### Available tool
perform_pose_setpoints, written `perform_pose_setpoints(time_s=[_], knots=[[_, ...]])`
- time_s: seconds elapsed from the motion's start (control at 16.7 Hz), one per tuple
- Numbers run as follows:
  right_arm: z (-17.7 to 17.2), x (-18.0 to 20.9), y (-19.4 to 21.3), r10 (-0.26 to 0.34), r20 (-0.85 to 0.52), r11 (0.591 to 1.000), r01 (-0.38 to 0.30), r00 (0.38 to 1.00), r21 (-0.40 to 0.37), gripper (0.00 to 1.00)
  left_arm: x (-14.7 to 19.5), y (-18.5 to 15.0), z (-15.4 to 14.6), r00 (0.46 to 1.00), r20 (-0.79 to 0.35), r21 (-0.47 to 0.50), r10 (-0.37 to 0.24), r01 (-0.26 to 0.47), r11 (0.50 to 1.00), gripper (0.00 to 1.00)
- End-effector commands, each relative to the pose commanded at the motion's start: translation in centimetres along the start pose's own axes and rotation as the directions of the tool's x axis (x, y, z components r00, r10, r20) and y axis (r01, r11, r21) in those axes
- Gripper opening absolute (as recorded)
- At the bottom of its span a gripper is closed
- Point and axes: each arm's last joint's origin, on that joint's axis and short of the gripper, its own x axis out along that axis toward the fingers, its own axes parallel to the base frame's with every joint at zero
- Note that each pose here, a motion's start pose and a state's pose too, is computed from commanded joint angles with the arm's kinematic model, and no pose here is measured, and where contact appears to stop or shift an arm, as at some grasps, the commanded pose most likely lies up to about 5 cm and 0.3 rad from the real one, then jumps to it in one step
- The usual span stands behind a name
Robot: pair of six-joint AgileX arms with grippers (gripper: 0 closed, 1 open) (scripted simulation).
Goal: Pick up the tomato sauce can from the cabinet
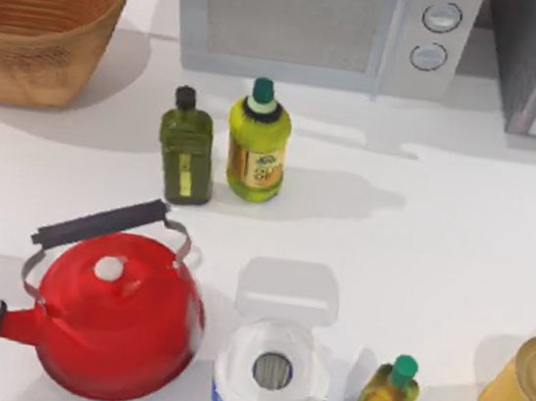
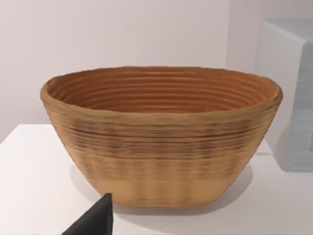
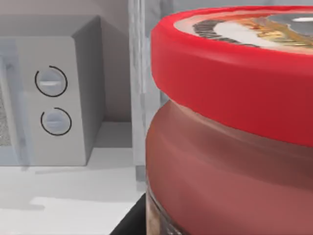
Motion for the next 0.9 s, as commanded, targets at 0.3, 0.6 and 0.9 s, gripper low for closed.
perform_pose_setpoints(time_s=[0.3,0.6,0.9], knots=[[1.8,0.2,0.1,0.041,0.047,0.999,-0.042,0.998,0.003,0.0,0.0,0.0,0.0,1.0,0.0,0.0,0.0,0.0,1.0,1.0],[6.5,2.3,0.4,0.163,0.137,0.987,-0.163,0.977,-0.009,0.0,0.0,0.0,0.0,1.0,0.0,0.0,0.0,0.0,1.0,1.0],[9.9,8.0,0.4,0.325,0.163,0.946,-0.322,0.932,-0.043,0.0,0.0,0.0,0.0,1.0,0.0,0.0,0.0,0.0,1.0,1.0]])
